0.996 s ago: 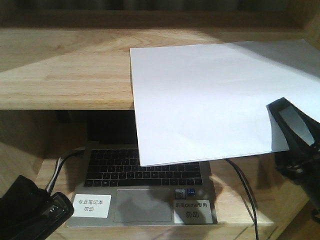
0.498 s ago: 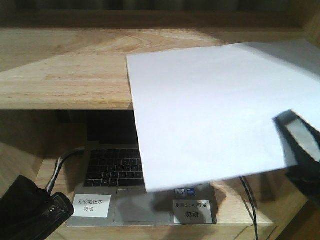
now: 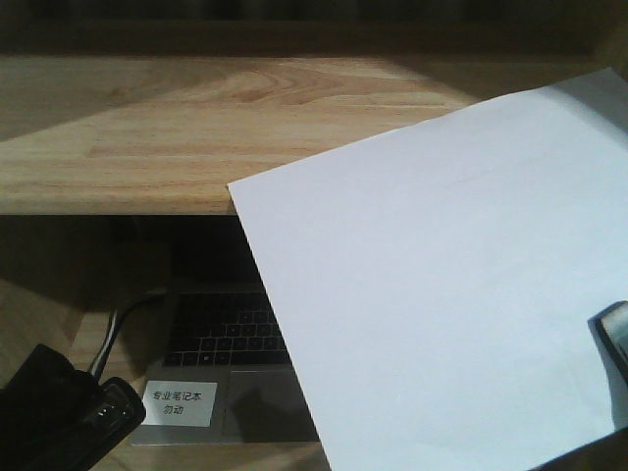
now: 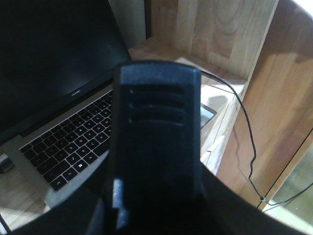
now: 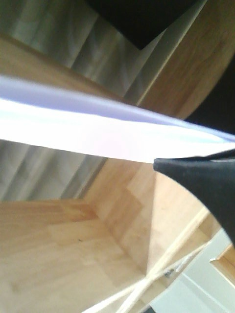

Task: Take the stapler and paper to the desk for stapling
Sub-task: 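Pull the paper off the shelf toward the robot with the right gripper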

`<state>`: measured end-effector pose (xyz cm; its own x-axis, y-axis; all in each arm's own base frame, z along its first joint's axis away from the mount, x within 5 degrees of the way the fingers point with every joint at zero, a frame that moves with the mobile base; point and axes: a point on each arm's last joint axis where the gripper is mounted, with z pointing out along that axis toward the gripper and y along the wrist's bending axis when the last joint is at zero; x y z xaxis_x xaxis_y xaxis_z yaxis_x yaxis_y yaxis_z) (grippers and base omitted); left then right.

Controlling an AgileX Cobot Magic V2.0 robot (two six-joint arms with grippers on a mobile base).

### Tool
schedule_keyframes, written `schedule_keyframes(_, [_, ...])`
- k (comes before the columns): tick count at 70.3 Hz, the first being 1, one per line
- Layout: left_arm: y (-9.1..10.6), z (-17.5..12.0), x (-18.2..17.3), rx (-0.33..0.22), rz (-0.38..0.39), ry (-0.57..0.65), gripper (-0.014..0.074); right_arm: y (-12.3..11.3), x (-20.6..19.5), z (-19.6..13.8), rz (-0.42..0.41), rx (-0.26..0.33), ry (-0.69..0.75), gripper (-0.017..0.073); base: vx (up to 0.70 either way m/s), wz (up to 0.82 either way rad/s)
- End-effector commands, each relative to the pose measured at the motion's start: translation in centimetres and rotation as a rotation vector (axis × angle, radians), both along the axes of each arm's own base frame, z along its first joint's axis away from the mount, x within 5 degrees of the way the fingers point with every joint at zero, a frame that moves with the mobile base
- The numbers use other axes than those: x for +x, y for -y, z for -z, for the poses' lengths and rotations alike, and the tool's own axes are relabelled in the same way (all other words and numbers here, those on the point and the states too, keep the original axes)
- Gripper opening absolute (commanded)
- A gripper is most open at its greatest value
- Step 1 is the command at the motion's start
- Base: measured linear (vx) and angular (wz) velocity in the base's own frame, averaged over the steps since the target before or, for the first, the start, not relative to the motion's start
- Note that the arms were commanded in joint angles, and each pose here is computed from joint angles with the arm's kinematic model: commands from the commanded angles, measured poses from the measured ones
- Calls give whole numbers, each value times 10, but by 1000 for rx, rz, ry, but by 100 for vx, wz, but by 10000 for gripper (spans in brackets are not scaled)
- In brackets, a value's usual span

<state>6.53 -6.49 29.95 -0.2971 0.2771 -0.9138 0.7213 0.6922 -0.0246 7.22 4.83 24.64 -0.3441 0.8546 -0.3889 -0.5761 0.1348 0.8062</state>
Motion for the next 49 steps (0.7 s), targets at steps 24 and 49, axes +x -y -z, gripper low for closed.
schedule_keyframes(24, [0,-18,4,-97,-44,76,-6,5,-6,20,62,-219,-105,-6,0,0])
schedule_keyframes(49, [0,-18,4,-97,-44,76,-6,5,-8,14,64,-193,-39,-6,0,0])
